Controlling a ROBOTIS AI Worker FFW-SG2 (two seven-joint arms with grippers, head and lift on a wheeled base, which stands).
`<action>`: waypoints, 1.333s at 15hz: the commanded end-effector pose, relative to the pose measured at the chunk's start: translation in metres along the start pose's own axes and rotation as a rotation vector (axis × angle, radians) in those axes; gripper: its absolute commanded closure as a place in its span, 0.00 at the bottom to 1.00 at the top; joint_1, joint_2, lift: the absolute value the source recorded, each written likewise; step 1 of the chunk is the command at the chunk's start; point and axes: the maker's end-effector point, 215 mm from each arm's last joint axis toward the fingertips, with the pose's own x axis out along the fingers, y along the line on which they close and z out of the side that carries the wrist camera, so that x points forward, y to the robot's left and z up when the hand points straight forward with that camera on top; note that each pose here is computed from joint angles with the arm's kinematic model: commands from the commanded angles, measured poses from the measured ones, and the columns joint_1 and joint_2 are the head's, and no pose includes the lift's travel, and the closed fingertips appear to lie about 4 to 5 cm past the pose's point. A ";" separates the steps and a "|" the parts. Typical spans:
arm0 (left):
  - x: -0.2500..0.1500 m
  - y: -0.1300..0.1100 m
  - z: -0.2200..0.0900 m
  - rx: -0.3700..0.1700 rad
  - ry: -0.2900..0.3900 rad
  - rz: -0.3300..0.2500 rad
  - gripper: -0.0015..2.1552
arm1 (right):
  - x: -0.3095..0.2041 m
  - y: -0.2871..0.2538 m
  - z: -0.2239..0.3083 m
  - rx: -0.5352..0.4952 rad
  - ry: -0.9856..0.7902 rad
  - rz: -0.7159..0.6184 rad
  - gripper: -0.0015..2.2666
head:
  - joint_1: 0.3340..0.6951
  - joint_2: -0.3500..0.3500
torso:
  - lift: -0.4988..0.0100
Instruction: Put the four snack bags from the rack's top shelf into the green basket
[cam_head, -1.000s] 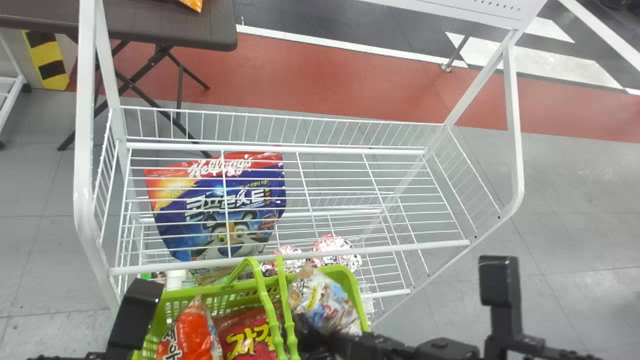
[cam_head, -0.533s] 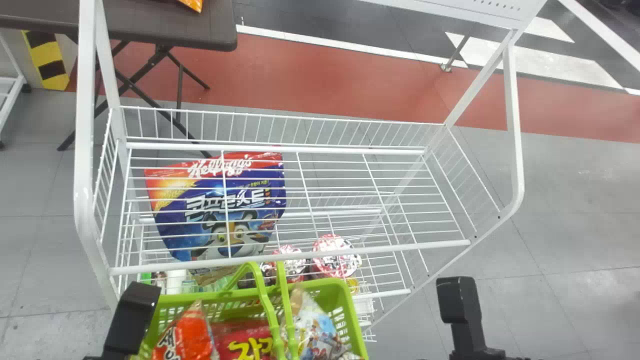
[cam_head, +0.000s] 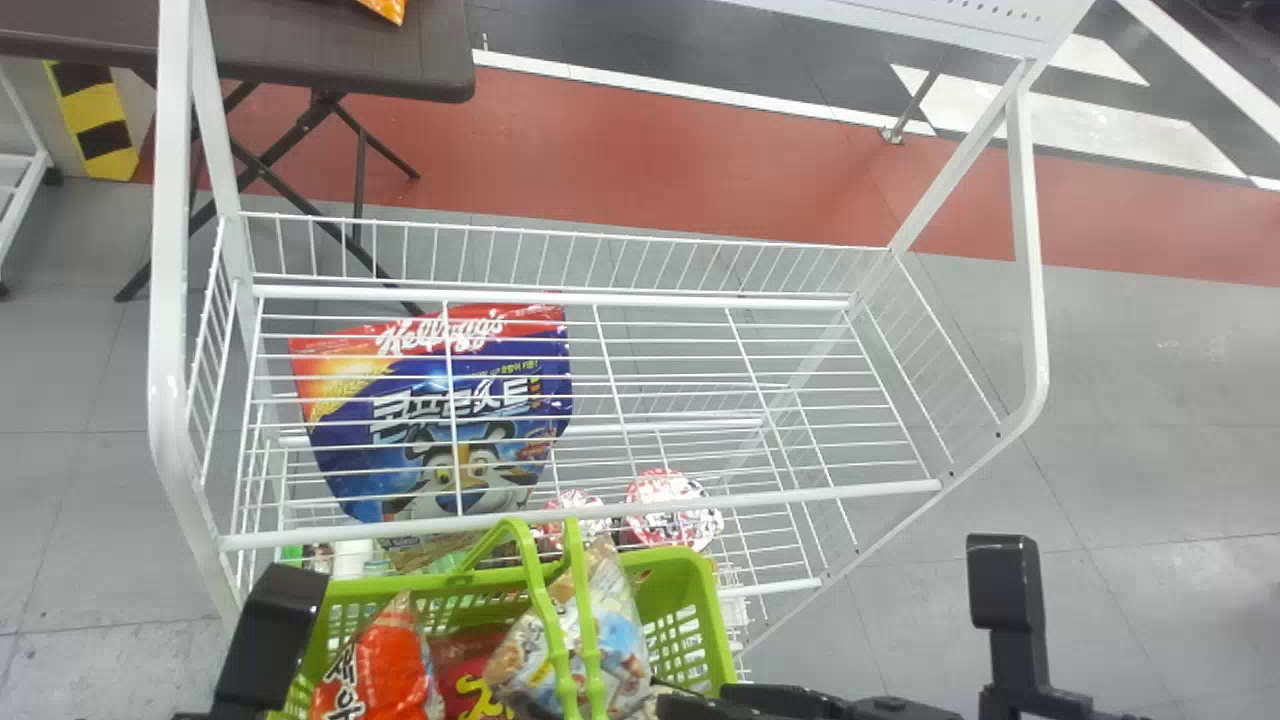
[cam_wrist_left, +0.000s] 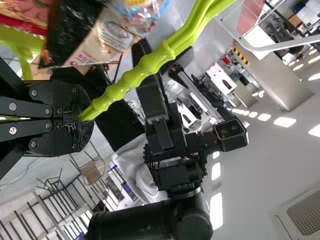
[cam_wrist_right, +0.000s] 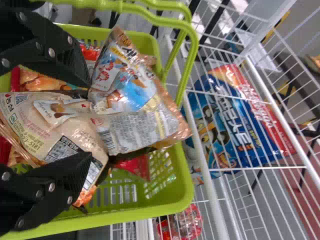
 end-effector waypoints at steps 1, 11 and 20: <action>0.001 -0.001 0.000 0.003 0.002 0.000 0.77 | 0.010 0.002 0.013 -0.028 -0.058 0.027 0.01 | 1.00 0.00 | 0.98; -0.001 0.001 -0.001 -0.004 -0.004 0.003 0.77 | -0.045 0.046 0.210 -0.570 -0.921 -0.225 0.01 | 1.00 0.00 | 0.98; -0.002 0.000 -0.002 -0.004 -0.003 0.003 0.77 | -0.047 0.043 0.209 -0.557 -0.945 -0.220 0.01 | 1.00 0.00 | 0.98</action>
